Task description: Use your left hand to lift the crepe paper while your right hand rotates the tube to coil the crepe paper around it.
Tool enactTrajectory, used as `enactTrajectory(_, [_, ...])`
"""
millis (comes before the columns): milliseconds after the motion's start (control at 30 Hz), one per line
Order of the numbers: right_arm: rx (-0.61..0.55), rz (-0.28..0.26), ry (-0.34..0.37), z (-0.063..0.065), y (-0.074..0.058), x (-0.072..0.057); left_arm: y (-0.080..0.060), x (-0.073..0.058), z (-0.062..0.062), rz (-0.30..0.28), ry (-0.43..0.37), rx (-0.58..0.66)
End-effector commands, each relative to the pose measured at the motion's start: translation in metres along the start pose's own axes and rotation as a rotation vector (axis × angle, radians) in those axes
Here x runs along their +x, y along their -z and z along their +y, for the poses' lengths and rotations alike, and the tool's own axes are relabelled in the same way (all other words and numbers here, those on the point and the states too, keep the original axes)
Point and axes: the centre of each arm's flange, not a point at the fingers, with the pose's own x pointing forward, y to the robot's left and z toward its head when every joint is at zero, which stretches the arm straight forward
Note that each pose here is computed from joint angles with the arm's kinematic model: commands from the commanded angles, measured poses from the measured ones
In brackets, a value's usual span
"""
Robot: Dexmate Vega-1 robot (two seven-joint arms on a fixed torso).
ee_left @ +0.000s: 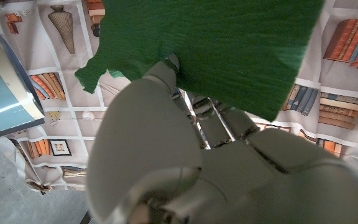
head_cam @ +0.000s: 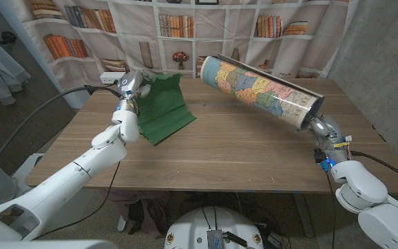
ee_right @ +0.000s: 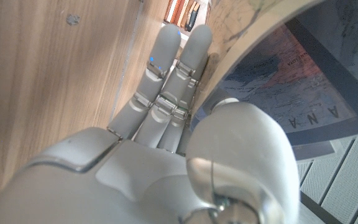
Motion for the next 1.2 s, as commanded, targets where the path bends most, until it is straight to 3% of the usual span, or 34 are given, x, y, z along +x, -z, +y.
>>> enactTrajectory(33, [-0.053,0.026,-0.049,-0.013,-0.001,-0.007,-0.007,0.013,0.005,-0.020,-0.003,0.031])
enactTrajectory(300, [-0.068,0.036,-0.060,-0.029,-0.006,-0.018,-0.023,0.030,0.013,-0.052,-0.033,0.046])
enactTrajectory(733, [-0.017,0.045,-0.094,-0.033,-0.006,-0.030,-0.021,0.041,-0.001,-0.046,-0.012,0.004])
enactTrajectory(800, [0.032,0.054,-0.107,-0.033,-0.005,-0.030,-0.021,0.041,-0.002,-0.041,-0.013,0.008])
enactTrajectory(1200, [0.051,0.078,-0.200,-0.019,-0.005,-0.026,-0.017,0.049,-0.005,-0.033,-0.010,0.009])
